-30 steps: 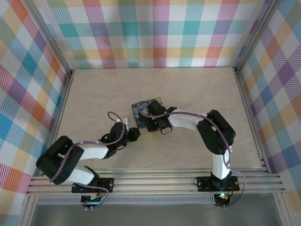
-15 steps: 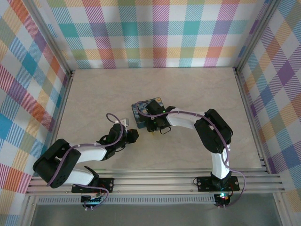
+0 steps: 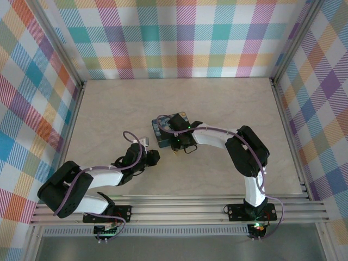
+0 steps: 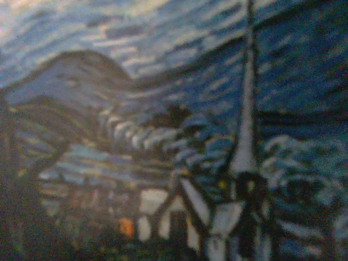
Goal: Unlock a padlock with a key
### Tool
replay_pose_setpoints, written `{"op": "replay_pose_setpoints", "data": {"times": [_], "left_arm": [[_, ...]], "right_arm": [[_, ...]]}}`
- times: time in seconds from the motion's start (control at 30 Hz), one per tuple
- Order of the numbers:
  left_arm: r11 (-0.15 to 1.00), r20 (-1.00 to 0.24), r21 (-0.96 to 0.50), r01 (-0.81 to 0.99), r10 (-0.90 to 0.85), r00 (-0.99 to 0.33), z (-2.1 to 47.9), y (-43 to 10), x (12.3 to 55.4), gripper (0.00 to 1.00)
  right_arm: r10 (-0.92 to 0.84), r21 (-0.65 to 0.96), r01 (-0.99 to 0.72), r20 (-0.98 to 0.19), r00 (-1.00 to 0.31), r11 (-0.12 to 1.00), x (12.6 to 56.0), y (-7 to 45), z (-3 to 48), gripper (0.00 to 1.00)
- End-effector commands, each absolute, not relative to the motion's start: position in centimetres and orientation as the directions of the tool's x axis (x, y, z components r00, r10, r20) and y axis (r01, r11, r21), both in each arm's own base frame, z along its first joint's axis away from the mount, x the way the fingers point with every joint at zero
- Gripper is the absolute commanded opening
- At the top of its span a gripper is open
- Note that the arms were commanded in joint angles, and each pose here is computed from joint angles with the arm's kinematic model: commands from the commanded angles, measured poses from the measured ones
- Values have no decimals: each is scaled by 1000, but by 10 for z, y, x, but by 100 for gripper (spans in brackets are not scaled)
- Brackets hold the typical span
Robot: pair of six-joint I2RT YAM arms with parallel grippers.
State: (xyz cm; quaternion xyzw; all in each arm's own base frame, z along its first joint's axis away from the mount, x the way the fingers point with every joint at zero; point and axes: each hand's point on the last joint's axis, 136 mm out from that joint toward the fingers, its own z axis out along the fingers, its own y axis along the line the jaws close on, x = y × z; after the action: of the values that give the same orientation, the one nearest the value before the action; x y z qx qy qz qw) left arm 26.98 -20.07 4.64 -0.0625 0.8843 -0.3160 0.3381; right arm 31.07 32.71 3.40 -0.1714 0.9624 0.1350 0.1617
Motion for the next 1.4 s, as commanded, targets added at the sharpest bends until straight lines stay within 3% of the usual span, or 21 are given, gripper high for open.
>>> {"op": "replay_pose_setpoints", "data": {"times": [0.0,0.2,0.37,0.57,0.8,1.03,1.37], "left_arm": [[791,-610,-589,165,-302,-732,57,-199,270,18],[782,-665,-571,248,-264,-699,75,-201,266,29],[735,-600,-641,221,-301,-741,78,-209,261,37],[634,-509,-759,152,-431,-745,76,-215,264,38],[451,-282,-892,-6,-568,-773,76,-236,280,31],[320,-98,-929,-184,-694,-713,66,-235,293,28],[198,21,-948,-251,-745,-667,71,-250,294,27]], "right_arm": [[-272,221,-362,-352,-896,906,311,329,40,8],[-195,316,-304,-332,-923,899,311,326,54,0],[-175,393,-289,-299,-938,873,304,332,63,0],[-138,488,-250,-253,-958,836,295,337,65,0],[-33,604,-143,-188,-982,784,296,336,73,0],[63,679,-35,-120,-991,733,303,335,85,0],[108,715,25,-71,-992,699,306,339,88,0]]}}
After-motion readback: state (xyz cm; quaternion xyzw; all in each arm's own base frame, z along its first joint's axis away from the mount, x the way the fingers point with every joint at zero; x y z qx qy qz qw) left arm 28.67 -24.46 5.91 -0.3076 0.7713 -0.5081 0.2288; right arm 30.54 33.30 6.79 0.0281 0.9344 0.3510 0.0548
